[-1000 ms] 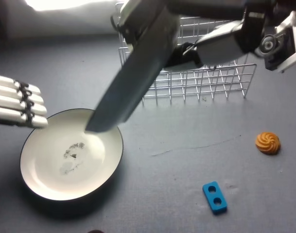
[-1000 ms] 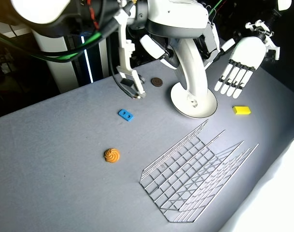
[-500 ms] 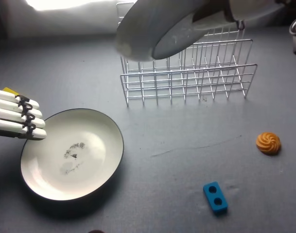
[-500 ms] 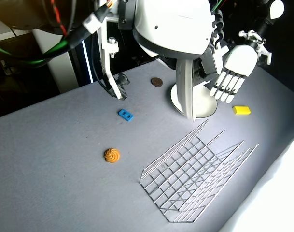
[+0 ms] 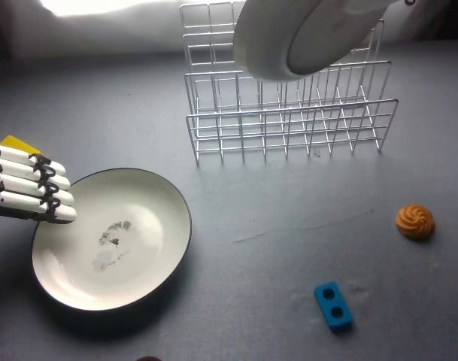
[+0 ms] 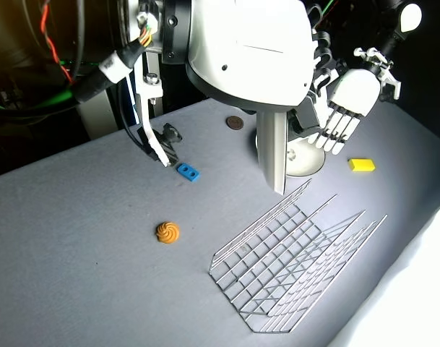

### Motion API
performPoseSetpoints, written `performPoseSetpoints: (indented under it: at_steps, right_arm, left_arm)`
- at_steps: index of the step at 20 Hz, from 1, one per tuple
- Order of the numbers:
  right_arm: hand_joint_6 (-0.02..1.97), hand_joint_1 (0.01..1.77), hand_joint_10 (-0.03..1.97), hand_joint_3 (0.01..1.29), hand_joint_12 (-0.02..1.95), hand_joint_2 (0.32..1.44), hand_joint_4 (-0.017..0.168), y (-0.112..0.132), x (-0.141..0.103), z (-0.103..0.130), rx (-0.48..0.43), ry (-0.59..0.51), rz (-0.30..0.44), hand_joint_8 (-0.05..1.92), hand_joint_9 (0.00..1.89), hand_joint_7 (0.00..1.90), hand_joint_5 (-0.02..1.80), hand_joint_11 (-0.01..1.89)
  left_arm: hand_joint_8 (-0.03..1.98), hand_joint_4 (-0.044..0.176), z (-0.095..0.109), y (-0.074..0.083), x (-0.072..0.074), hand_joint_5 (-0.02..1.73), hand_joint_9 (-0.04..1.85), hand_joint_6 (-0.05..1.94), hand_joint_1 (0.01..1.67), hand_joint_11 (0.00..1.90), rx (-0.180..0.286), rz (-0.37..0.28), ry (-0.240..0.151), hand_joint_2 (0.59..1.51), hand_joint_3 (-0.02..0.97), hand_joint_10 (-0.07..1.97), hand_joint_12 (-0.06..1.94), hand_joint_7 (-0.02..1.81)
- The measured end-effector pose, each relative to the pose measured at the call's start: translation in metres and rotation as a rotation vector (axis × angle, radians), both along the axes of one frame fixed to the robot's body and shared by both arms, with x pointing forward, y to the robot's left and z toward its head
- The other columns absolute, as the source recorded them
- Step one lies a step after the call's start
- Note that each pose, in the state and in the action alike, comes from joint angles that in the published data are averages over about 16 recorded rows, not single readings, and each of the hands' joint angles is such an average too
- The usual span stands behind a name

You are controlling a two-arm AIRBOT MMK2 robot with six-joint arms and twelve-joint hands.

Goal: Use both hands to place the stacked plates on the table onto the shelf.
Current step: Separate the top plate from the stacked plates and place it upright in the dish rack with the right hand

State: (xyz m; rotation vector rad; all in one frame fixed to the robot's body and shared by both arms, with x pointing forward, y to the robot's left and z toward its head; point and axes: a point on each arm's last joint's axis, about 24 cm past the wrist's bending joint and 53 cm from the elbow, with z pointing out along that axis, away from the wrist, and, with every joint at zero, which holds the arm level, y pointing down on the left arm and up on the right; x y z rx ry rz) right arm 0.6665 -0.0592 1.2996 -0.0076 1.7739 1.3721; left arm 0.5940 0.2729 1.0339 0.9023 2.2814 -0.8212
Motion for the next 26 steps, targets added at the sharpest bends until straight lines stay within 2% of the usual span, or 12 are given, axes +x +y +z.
performPoseSetpoints:
  at_steps: [5, 11, 15, 20, 26]
  right_arm:
    - [1.01, 1.35, 1.33, 0.01, 1.20, 1.00, -0.002, -0.016, 0.032, -0.004, 0.025, 0.066, -0.080, 1.08, 0.86, 0.95, 0.85, 0.80]
    - [1.00, 1.35, 1.30, 0.01, 1.22, 1.00, -0.002, -0.021, 0.050, -0.011, 0.025, 0.086, -0.119, 1.09, 0.87, 0.94, 0.85, 0.81]
    - [1.00, 1.35, 1.16, 0.01, 1.21, 1.01, -0.002, -0.026, 0.063, -0.023, 0.013, 0.104, -0.150, 1.09, 0.90, 0.95, 0.85, 0.83]
    - [1.04, 1.34, 1.17, 0.01, 1.23, 1.02, -0.003, -0.030, 0.075, -0.038, -0.005, 0.125, -0.181, 1.09, 0.91, 0.94, 0.82, 0.83]
    - [1.06, 1.33, 1.05, 0.01, 1.21, 1.04, -0.005, -0.030, 0.088, -0.054, -0.026, 0.144, -0.203, 1.06, 0.93, 0.95, 0.81, 0.83]
  left_arm:
    - [-0.01, -0.001, -0.002, -0.001, 0.001, 0.02, 0.02, 0.02, 0.02, 0.02, 0.001, 0.000, 0.001, 1.164, 0.022, 0.00, 0.01, 0.06]
    - [-0.01, -0.001, -0.003, 0.000, 0.002, 0.02, 0.01, 0.02, 0.02, 0.02, 0.003, 0.001, -0.001, 1.168, 0.022, 0.00, 0.01, 0.06]
    - [-0.01, -0.001, -0.003, 0.000, 0.002, 0.02, 0.02, 0.02, 0.02, 0.02, 0.004, 0.002, -0.003, 1.170, 0.022, 0.01, 0.01, 0.06]
    - [-0.01, 0.000, -0.003, 0.001, 0.003, 0.02, 0.02, 0.02, 0.01, 0.02, 0.005, 0.003, -0.004, 1.168, 0.022, 0.01, 0.01, 0.06]
    - [-0.01, 0.000, -0.002, 0.001, 0.003, 0.02, 0.02, 0.02, 0.02, 0.02, 0.006, 0.003, -0.006, 1.164, 0.023, 0.01, 0.01, 0.06]
